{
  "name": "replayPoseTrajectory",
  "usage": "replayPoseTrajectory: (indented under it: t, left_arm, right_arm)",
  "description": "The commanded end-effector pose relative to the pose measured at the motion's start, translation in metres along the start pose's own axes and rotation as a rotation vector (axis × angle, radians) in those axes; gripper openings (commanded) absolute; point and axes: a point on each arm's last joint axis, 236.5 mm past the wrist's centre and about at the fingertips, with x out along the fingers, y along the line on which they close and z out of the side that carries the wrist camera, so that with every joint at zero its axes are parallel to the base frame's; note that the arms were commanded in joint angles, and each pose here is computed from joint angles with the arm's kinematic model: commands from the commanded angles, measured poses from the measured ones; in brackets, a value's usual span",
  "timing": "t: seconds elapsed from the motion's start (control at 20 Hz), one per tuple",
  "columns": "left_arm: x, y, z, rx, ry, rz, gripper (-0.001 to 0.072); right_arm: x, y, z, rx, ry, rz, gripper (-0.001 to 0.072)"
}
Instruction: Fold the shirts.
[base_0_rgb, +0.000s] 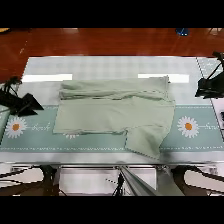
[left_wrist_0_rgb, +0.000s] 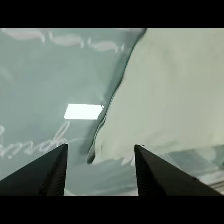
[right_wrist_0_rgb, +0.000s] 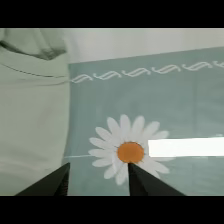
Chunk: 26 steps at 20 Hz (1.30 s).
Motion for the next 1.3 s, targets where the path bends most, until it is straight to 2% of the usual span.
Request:
replayPoseTrajectory:
  t: [0.0,0.35,0.7,0.75,0.8,0.85,1.0,1.25]
  left_arm:
    - [0.034,0.009,-0.045,-0.077,0.053,-0.108,0.0505]
    - [0.068,0.017,-0.063,-0.092,0.088,-0.110,0.0505]
    - [0.104,-0.011,-0.054,-0.029,0.123,-0.110,0.0497]
    - [0.108,-0.016,-0.055,-0.020,0.133,-0.116,0.0360]
    - [0.111,-0.019,-0.056,-0.007,0.142,-0.115,0.0099]
    - [0.111,-0.020,-0.057,0.000,0.144,-0.114,0.0029]
    - [0.107,-0.019,-0.061,-0.006,0.161,-0.132,0.0028]
    - [0.098,-0.016,-0.065,0.010,0.169,-0.163,0.0029]
  right_arm:
    - [0.015,0.030,0.001,0.049,-0.160,0.218,0.0477]
    - [0.035,0.046,-0.015,0.020,-0.124,0.299,0.0478]
    - [0.030,0.049,-0.014,0.016,-0.137,0.310,0.0478]
    - [0.026,0.050,-0.014,0.012,-0.148,0.308,0.0478]
    - [0.022,0.050,-0.014,0.008,-0.162,0.304,0.0478]
    - [0.018,0.047,-0.016,-0.002,-0.171,0.286,0.0478]
    - [0.016,0.023,-0.035,-0.039,-0.135,0.172,0.0478]
    - [0.057,0.019,-0.105,0.121,-0.016,0.263,0.0479]
